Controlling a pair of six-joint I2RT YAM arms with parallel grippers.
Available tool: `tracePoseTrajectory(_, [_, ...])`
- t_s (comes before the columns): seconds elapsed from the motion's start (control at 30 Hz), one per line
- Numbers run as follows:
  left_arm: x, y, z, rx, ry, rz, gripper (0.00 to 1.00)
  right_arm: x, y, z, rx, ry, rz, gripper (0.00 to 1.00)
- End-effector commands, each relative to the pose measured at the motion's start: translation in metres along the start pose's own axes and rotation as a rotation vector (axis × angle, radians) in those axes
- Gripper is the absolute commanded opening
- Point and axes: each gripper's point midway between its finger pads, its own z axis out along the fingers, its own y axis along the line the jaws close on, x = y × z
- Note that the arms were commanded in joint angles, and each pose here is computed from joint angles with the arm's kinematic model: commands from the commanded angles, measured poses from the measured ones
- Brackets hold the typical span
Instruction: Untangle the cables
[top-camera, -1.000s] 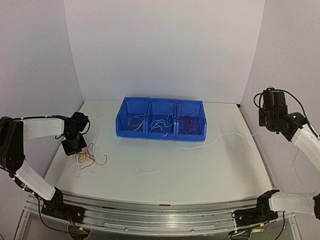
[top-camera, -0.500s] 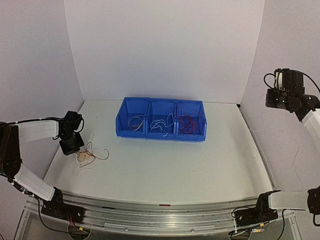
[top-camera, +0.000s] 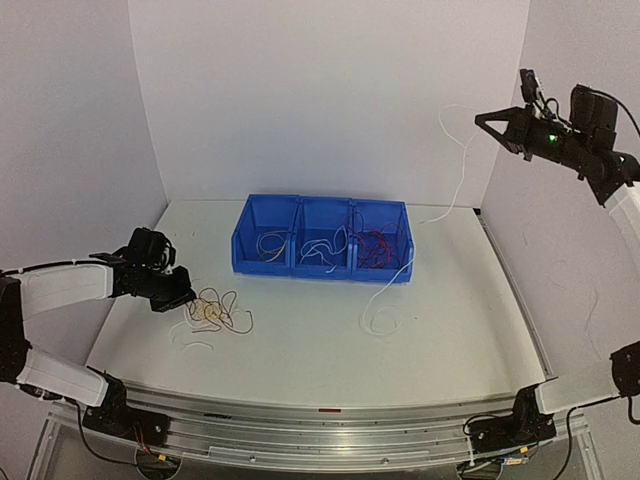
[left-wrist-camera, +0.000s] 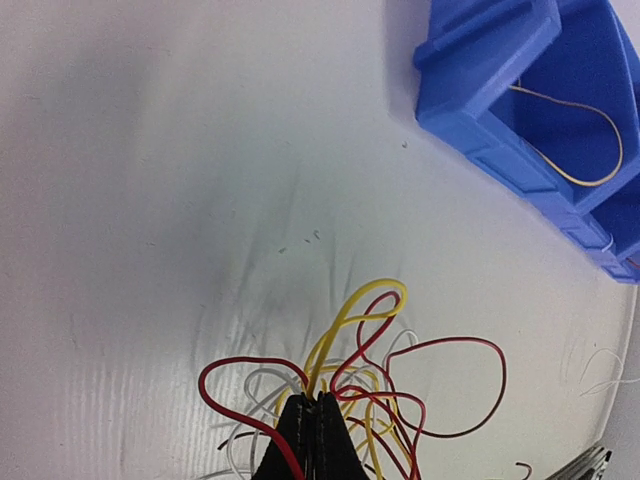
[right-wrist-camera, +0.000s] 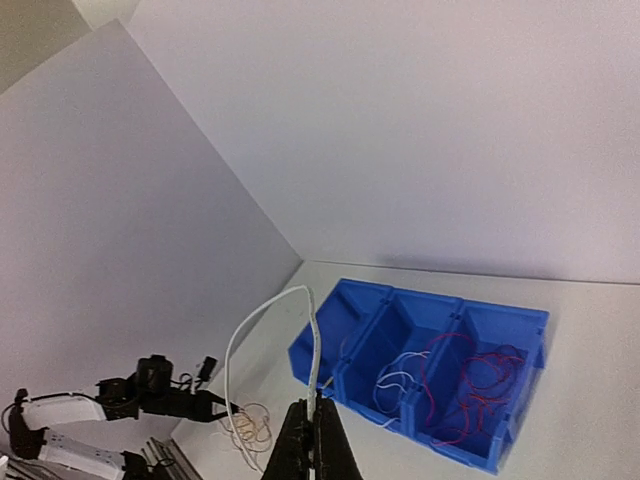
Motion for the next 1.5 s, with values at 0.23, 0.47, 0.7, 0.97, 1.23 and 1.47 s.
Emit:
tracePoseTrajectory(0.23, [0.018, -0.028, 0.021, 0.052, 0.044, 0.04, 0.03, -0.033, 0.098, 0.107, -0.312, -0.072, -0.089, 0.0])
tracePoseTrajectory(0.47, [0.024, -0.022, 0.026, 0.041, 0.057, 0.036, 0.03, -0.055, 0.102, 0.181, -0.283, -0.137, -0.078, 0.0])
tracePoseTrajectory(0.7, [0.032, -0.015, 0.03, 0.023, 0.074, 0.035, 0.04, -0.075, 0.062, 0.225, -0.125, -0.298, -0.131, 0.0])
tracePoseTrajectory(0.97, [0.031, -0.016, 0.032, 0.025, 0.078, 0.035, 0.03, -0.096, 0.052, 0.255, -0.024, -0.576, -0.4, 0.0])
tracePoseTrajectory(1.23, [0.035, -0.011, 0.037, 0.011, 0.087, 0.029, 0.03, -0.015, 0.016, 0.319, -0.067, -0.376, -0.437, 0.0])
tracePoseTrajectory(1.47, [0.035, -0.013, 0.039, 0.022, 0.09, 0.011, 0.02, 0.108, -0.001, 0.342, -0.047, -0.066, -0.515, 0.0])
